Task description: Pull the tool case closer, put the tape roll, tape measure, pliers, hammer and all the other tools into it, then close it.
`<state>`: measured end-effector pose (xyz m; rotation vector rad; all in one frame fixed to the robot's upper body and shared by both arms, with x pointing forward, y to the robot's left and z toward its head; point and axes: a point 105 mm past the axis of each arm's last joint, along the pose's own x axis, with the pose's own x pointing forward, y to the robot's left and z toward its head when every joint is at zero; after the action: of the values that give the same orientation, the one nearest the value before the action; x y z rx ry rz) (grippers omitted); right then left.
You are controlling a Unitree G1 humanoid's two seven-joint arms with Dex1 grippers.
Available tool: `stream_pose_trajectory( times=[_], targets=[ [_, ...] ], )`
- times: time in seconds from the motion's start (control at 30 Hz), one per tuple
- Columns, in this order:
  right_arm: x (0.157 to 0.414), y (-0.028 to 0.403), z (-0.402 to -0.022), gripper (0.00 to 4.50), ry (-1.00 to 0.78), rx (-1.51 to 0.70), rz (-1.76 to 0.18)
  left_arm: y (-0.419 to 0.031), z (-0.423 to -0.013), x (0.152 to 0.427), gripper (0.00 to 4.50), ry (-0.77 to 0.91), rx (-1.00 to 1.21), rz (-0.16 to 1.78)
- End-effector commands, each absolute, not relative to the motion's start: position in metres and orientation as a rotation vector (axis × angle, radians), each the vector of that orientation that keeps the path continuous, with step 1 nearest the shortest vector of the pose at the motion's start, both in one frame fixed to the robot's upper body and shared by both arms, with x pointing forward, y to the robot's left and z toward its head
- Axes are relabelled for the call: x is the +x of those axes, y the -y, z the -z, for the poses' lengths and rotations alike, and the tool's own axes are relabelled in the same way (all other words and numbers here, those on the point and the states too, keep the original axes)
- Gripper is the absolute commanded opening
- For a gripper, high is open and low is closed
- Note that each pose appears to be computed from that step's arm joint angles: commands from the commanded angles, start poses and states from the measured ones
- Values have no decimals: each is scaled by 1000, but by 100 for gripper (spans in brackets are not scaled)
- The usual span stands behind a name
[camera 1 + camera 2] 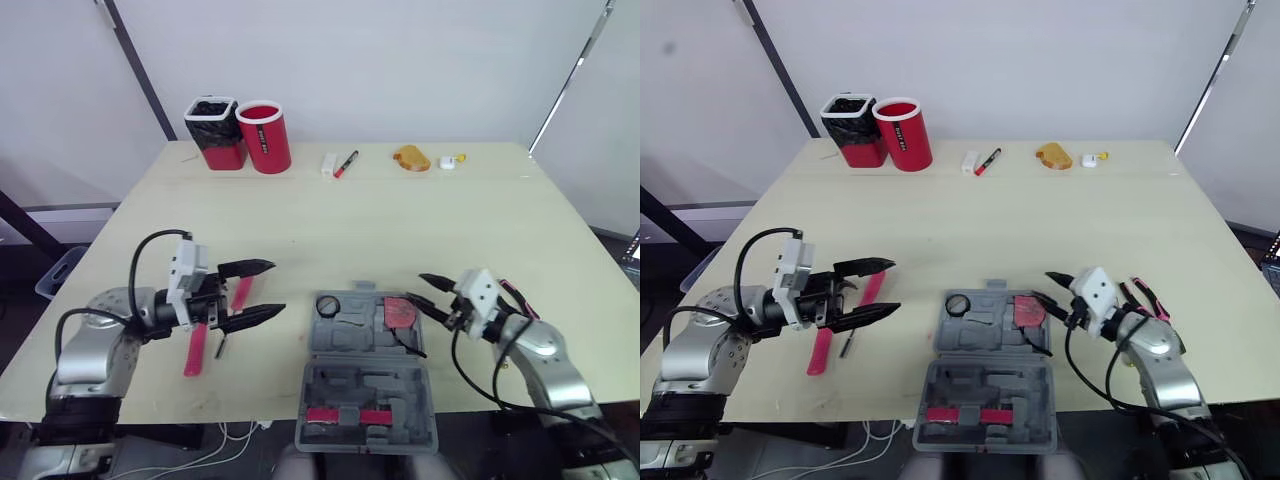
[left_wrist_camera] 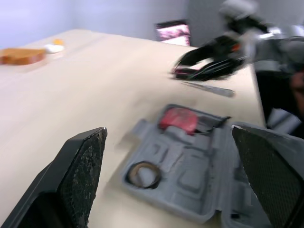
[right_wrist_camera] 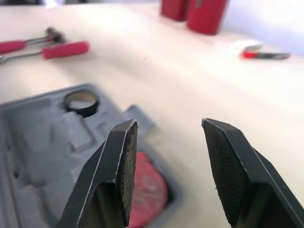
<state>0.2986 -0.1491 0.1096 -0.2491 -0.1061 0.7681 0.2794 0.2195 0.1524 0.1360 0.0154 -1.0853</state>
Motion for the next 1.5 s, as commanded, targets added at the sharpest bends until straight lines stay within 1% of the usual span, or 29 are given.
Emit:
stream_pose_trajectory(
  times=[0.03,0.17,0.33,0.37,0.43,0.47,0.5,0.57,0.63,0.7,0.87,1.0,1.13,1.2,1.27,1.5],
  targets=[
    [285,196,-128,229,149,-239,-598,-249,-155,283,450,27,96,912],
    [256,239,-122,229,109,-213,-469,-284,-141,284,450,18,89,715],
    [222,280,-119,229,88,-186,-286,-318,-121,271,450,-37,86,574],
    [214,286,-117,282,81,-168,-253,-325,-116,268,450,-51,78,545],
    [200,297,-113,358,62,-158,-199,-334,-108,262,450,-76,71,506],
    [196,299,-111,410,55,-158,-184,-336,-105,260,450,-83,72,497],
    [185,303,-105,448,34,-146,-167,-343,-100,255,450,-101,61,470],
    [166,308,-95,448,-3,-117,-136,-355,-89,245,450,-135,48,416],
    [152,313,-87,448,-31,-107,-103,-366,-79,234,450,-175,48,374],
    [142,318,-81,448,-53,-97,-72,-377,-71,224,450,-208,59,339],
    [125,327,-68,448,-91,-63,-17,-397,-66,209,450,-238,63,274],
    [123,329,-62,448,-121,-75,-20,-398,-64,208,450,-242,65,280],
    [135,327,-70,448,-111,-104,-68,-394,-77,222,450,-204,92,302],
    [144,325,-76,448,-97,-113,-98,-386,-84,231,450,-180,108,352],
    [155,323,-80,448,-91,-120,-119,-374,-93,241,450,-154,139,415],
    [187,314,-76,448,-160,-72,-188,-311,-133,282,450,-27,260,667]
  ],
)
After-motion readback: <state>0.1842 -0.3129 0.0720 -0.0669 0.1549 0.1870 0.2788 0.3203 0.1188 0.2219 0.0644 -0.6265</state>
